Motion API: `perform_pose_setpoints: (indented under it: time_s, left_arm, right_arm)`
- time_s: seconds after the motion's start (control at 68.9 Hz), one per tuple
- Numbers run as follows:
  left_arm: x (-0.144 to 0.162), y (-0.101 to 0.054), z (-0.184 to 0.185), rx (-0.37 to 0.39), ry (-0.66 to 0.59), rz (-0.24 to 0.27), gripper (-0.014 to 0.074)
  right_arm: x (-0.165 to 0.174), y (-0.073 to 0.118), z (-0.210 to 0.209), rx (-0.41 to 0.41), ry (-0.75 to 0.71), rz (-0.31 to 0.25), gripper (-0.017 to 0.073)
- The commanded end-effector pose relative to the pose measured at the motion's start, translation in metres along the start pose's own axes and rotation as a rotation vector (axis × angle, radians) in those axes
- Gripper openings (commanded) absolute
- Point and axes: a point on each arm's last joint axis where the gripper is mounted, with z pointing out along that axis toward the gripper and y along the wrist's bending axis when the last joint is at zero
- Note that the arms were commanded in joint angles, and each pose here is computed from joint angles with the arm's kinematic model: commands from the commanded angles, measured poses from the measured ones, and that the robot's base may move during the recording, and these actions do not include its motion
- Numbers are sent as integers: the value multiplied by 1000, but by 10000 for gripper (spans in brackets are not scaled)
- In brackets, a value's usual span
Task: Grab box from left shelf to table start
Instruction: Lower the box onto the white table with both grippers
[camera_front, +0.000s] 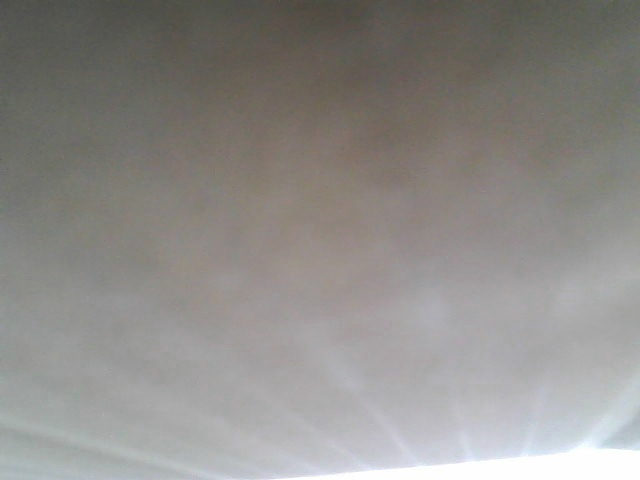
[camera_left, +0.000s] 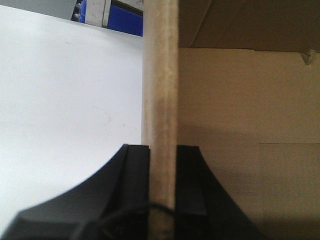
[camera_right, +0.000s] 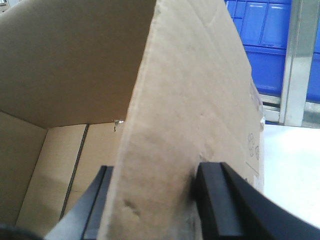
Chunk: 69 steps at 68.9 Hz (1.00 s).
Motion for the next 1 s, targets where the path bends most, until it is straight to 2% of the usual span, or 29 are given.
perform_pose_setpoints:
  time_s: [0.0, 0.131, 0.247, 0.421, 0.653, 0.813, 0.987]
  left_arm:
    - [-5, 2, -1, -47, 22, 48, -99]
    - [-26, -2, -7, -70, 31, 69, -99]
    - [-57, -9, -12, -95, 41, 86, -99]
    - [-100, -17, 5, -148, 113, 114, -99]
    - [-136, -22, 64, -210, 222, 159, -99]
    - [-146, -22, 110, -229, 295, 175, -99]
    - [-140, -20, 156, -233, 360, 185, -99]
  right_arm:
    - [-18, 1, -4, 11, -135, -10, 57]
    - [-21, -3, 11, 21, -86, 4, 57]
    - [-26, -9, 35, 34, 0, 26, 57]
    - [-32, -21, 81, 54, 184, 69, 57]
    - [-41, -38, 143, 77, 391, 105, 57]
    - [-34, -56, 181, 131, 511, 83, 57]
    - [-13, -76, 218, 187, 630, 59, 57]
